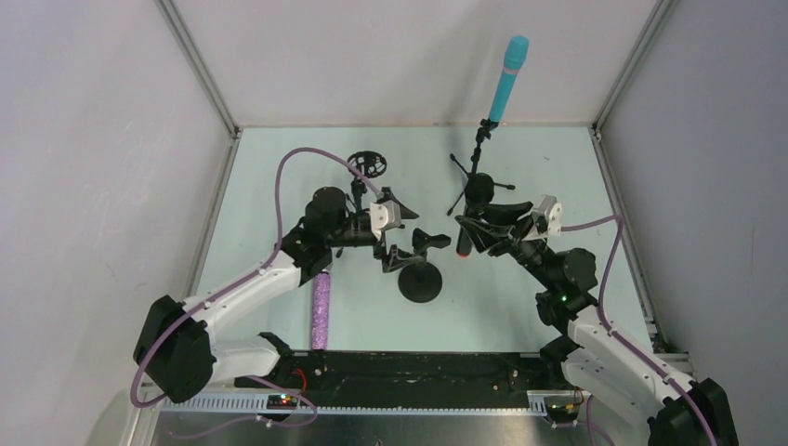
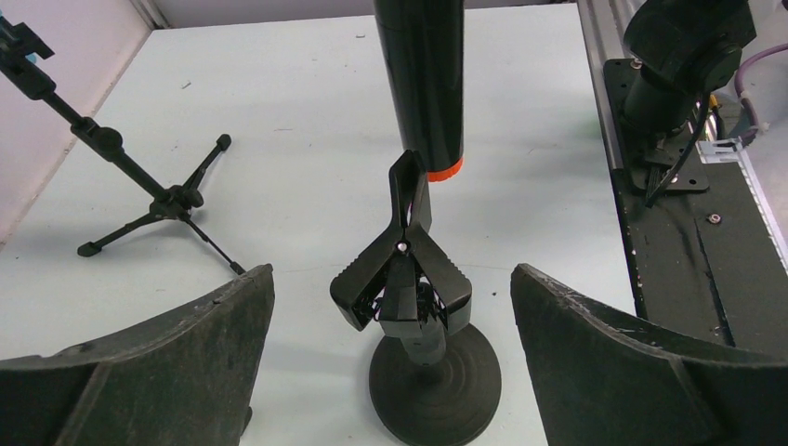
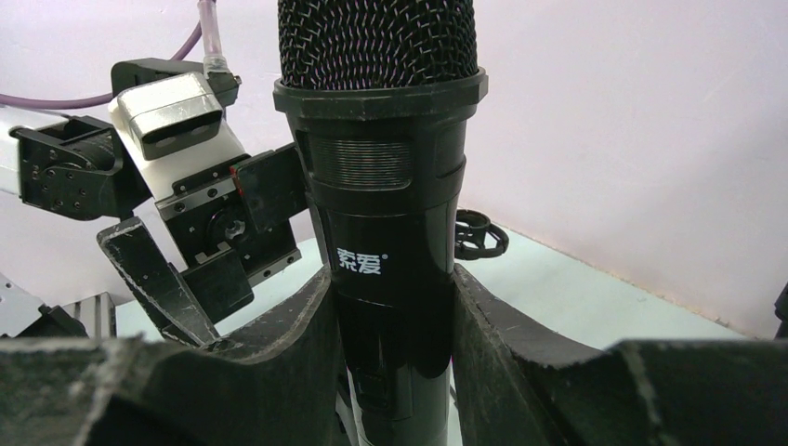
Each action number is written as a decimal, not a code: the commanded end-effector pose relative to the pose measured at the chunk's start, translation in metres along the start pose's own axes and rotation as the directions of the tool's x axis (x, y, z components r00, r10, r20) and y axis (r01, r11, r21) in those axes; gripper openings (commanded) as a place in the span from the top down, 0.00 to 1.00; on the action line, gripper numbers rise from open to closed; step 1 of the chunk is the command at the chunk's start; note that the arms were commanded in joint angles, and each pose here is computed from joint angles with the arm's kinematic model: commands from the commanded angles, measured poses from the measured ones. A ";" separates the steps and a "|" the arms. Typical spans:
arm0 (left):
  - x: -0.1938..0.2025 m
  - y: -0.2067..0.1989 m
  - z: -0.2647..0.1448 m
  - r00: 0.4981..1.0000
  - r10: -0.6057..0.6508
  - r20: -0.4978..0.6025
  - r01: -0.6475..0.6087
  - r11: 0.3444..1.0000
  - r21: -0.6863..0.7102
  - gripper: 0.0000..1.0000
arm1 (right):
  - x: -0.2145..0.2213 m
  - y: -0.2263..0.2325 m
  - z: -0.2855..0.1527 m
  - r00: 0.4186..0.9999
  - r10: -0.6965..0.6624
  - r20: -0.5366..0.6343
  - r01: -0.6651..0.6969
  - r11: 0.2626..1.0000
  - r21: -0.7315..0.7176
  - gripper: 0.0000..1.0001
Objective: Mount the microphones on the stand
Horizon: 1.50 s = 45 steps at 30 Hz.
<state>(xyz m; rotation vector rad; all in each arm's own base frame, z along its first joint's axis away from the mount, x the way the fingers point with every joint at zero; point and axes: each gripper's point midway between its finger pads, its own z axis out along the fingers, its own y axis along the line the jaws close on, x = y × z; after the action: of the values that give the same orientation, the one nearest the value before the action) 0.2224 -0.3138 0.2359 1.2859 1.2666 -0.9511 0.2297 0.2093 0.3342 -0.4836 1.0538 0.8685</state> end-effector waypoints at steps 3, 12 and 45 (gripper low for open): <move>-0.023 0.004 0.006 0.997 0.065 0.049 -0.066 0.997 0.034 0.00 | -0.047 0.009 0.011 0.988 -0.040 0.147 0.050 0.997 -0.063 1.00; -0.012 0.008 0.019 0.998 0.057 0.022 -0.058 0.997 0.043 0.00 | -0.043 0.008 0.012 0.990 -0.028 0.135 0.037 0.997 -0.064 1.00; 0.000 0.004 0.024 0.999 0.040 0.017 -0.041 0.993 0.112 1.00 | -0.012 0.022 0.031 0.994 -0.002 0.106 0.013 0.995 -0.096 1.00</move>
<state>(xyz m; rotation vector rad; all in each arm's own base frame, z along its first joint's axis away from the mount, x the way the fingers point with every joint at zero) 0.2289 -0.3326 0.2198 1.3745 1.2326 -0.9997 0.2280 0.2429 0.3208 -0.5405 1.0510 0.9782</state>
